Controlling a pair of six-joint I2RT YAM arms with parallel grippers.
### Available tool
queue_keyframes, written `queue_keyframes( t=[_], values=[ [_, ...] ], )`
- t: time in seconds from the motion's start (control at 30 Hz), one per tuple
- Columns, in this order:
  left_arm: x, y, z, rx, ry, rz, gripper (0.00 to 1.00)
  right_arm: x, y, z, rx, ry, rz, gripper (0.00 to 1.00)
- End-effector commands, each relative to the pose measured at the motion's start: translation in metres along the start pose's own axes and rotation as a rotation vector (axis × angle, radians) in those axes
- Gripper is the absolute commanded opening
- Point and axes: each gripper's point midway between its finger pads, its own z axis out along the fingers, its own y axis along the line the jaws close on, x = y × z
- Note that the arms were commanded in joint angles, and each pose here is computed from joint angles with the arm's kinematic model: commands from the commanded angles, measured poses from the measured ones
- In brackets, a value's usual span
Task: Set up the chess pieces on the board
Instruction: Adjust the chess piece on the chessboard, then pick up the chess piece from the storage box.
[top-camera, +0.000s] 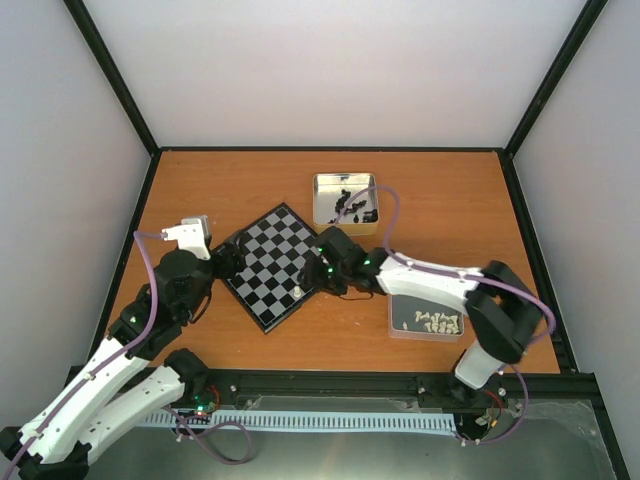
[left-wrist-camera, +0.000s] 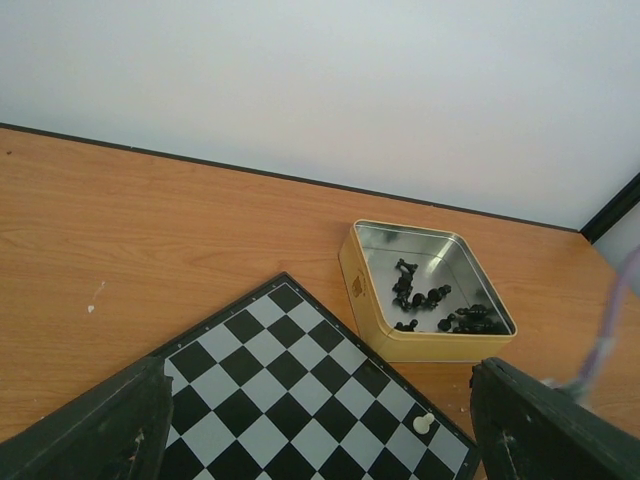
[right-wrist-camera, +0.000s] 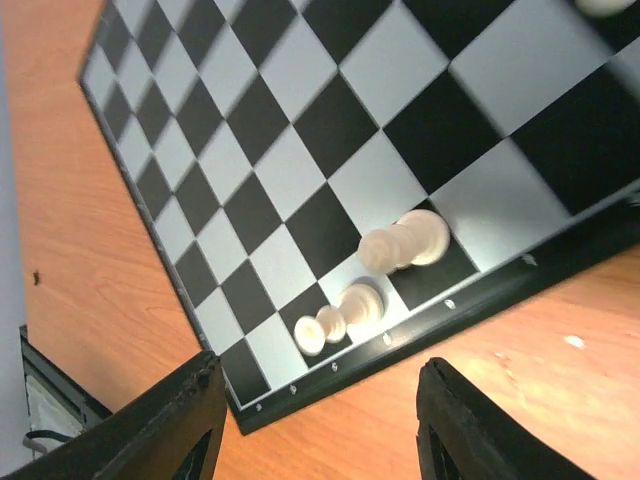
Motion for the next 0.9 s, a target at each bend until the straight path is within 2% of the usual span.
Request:
queue_keyframes(
  t=[0.0,0.17,0.27,0.37,0.53,0.63,0.8,0.87],
  values=[
    [-0.003,-0.001,0.0,0.008,-0.013,-0.012,0.82,-0.014,-0.026,-0.06,0.155,-0.163,-0.031,0.54],
    [-0.001,-0.003,0.002,0.016,-0.009,-0.008,0.82,-0.017,-0.113,-0.14,0.457,-0.346,0.099,0.54],
    [0.0,-0.007,0.004,0.033,0.0,-0.002,0.82,-0.005,-0.174,-0.182,0.634,-0.401,0.222,0.55],
    [0.002,-0.012,0.007,0.055,0.012,-0.001,0.82,0.009,-0.216,-0.204,0.709,-0.421,0.323,0.55],
    [0.004,-0.021,0.016,0.079,0.03,0.001,0.82,0.023,-0.261,-0.206,0.748,-0.399,0.412,0.52],
    [0.005,-0.026,0.023,0.081,0.043,0.009,0.82,0.016,-0.261,-0.197,0.71,-0.371,0.355,0.48],
    [0.01,-0.03,0.033,0.077,0.068,0.029,0.82,0.013,-0.255,-0.174,0.675,-0.248,0.289,0.45],
    [0.012,-0.029,0.035,0.073,0.075,0.031,0.82,0.014,-0.256,-0.167,0.671,-0.218,0.282,0.38]
  ],
)
